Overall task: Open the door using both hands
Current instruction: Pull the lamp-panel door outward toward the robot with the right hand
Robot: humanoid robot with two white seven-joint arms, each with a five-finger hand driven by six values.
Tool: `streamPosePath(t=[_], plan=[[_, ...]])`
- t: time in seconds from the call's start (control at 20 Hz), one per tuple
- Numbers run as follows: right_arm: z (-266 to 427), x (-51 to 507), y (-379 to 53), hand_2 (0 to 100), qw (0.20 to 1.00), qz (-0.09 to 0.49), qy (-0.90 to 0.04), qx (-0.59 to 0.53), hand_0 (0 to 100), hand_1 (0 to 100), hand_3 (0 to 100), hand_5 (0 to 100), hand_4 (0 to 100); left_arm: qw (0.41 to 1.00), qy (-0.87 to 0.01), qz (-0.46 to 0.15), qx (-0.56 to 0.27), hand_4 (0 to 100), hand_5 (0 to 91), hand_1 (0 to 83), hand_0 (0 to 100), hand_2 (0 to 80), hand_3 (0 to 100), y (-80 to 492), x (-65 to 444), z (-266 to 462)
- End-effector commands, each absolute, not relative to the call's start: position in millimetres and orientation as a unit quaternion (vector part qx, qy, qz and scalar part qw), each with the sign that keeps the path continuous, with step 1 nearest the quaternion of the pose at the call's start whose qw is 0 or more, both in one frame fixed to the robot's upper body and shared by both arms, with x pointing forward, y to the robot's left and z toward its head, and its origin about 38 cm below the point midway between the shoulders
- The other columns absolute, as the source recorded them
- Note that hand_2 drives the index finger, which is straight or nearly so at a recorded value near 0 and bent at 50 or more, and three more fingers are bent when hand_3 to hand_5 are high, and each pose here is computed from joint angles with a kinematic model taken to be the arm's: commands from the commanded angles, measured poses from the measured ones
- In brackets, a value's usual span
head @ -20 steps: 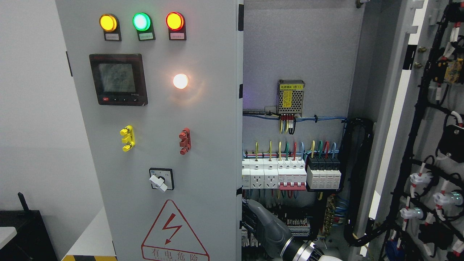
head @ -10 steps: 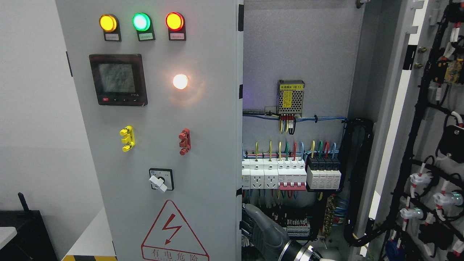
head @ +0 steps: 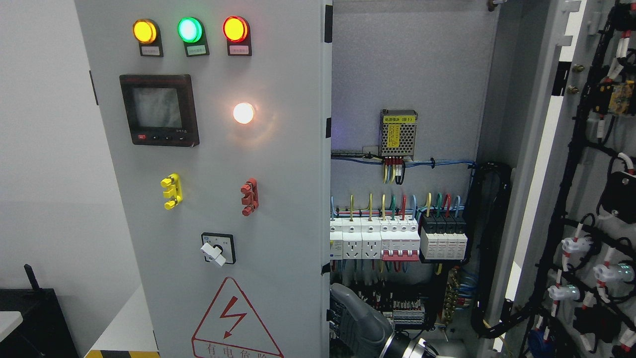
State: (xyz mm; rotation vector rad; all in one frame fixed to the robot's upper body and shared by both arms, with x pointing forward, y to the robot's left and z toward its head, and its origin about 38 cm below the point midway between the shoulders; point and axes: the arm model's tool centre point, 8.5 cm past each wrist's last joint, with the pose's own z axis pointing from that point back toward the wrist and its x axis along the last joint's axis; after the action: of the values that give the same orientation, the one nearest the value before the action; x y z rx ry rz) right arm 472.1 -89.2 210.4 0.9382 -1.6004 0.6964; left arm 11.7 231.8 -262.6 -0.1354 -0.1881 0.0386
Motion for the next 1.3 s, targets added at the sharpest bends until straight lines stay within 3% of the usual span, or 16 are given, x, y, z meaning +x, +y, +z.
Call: streamPosePath(t=[0.0,1.25], plan=[[210,468,-83,0,0.544,0.304,-0.671,0.403,38,0,0,0,0,0.993,-0.094,0.012,-0.068,0,0.0,0.0,0,0.0,0,231,12,-263],[218,448,-76,0,0.485,0.372,-0.639,0.467,38,0,0,0,0,0.993,-0.094,0.012,-0.068,0,0.0,0.0,0,0.0,0,231,12,-263]])
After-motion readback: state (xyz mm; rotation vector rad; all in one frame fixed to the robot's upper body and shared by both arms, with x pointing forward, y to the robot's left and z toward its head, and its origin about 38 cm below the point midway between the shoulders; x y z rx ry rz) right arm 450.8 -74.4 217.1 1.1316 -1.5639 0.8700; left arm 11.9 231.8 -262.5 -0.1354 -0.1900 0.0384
